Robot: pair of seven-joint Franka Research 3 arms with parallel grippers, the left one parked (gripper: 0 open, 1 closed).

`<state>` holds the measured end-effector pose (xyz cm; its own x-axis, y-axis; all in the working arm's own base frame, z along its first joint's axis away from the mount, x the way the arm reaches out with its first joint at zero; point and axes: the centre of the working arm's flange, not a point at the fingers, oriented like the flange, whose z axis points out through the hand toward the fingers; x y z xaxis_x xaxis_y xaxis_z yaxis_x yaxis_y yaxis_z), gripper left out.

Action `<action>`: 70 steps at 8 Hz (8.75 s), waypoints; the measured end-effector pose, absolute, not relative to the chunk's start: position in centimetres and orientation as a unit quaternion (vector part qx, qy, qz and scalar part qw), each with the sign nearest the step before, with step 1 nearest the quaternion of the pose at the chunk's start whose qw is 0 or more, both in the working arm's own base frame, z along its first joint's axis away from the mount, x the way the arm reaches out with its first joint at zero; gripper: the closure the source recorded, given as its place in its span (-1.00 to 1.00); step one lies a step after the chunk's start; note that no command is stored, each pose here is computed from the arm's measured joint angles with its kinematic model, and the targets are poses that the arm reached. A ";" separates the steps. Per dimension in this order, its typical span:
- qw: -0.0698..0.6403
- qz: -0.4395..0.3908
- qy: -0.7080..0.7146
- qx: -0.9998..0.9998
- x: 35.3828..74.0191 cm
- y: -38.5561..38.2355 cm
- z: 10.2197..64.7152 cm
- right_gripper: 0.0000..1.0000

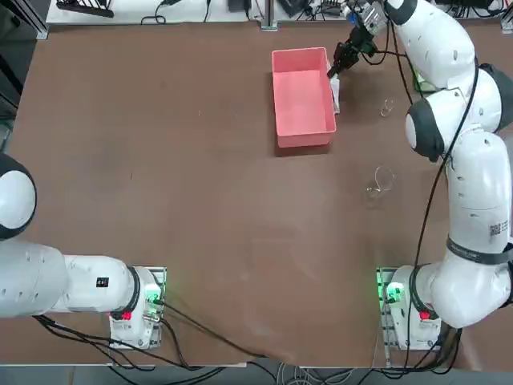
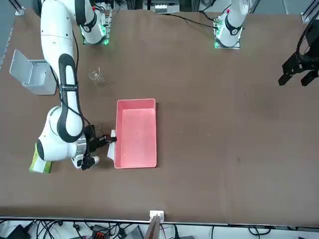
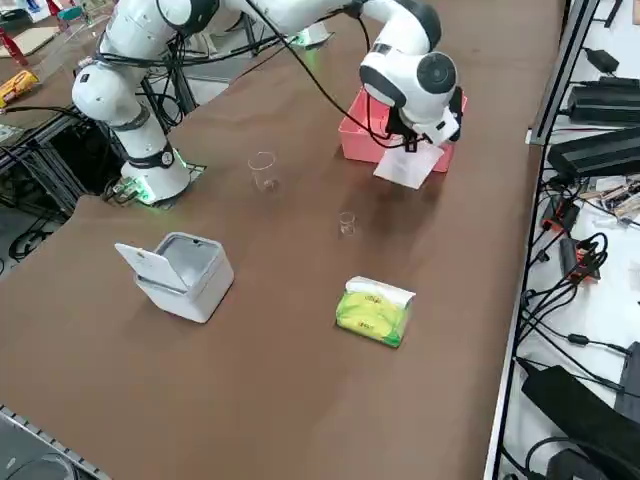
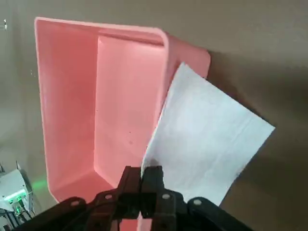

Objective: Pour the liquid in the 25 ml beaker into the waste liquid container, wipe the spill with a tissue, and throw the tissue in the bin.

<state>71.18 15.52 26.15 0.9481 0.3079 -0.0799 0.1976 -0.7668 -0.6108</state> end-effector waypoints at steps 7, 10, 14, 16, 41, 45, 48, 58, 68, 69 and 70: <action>0.317 0.100 -0.133 -0.934 70.7 12.2 24.6 0.95; 0.326 0.112 -0.141 -0.928 70.2 12.3 22.7 0.95; 0.333 0.119 -0.141 -0.924 69.9 12.9 21.2 0.95; 0.334 0.120 -0.144 -0.924 69.8 12.9 20.8 0.95; 0.354 0.112 -0.166 -0.914 69.3 11.9 15.3 0.91; 0.352 0.109 -0.167 -0.914 69.4 11.9 15.3 0.96; 0.352 0.108 -0.168 -0.914 69.4 11.9 15.3 0.96; 0.356 0.073 -0.163 -0.917 70.8 10.7 19.3 0.96; 0.240 0.074 -0.176 -0.952 68.5 0.5 38.9 0.96; 0.226 0.094 -0.168 -0.955 67.3 -1.2 40.7 0.96; 0.208 0.110 -0.162 -0.958 66.1 -3.1 42.4 0.96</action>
<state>66.06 -3.10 42.45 0.9230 0.3568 -0.1438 0.2650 -0.8606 -0.4348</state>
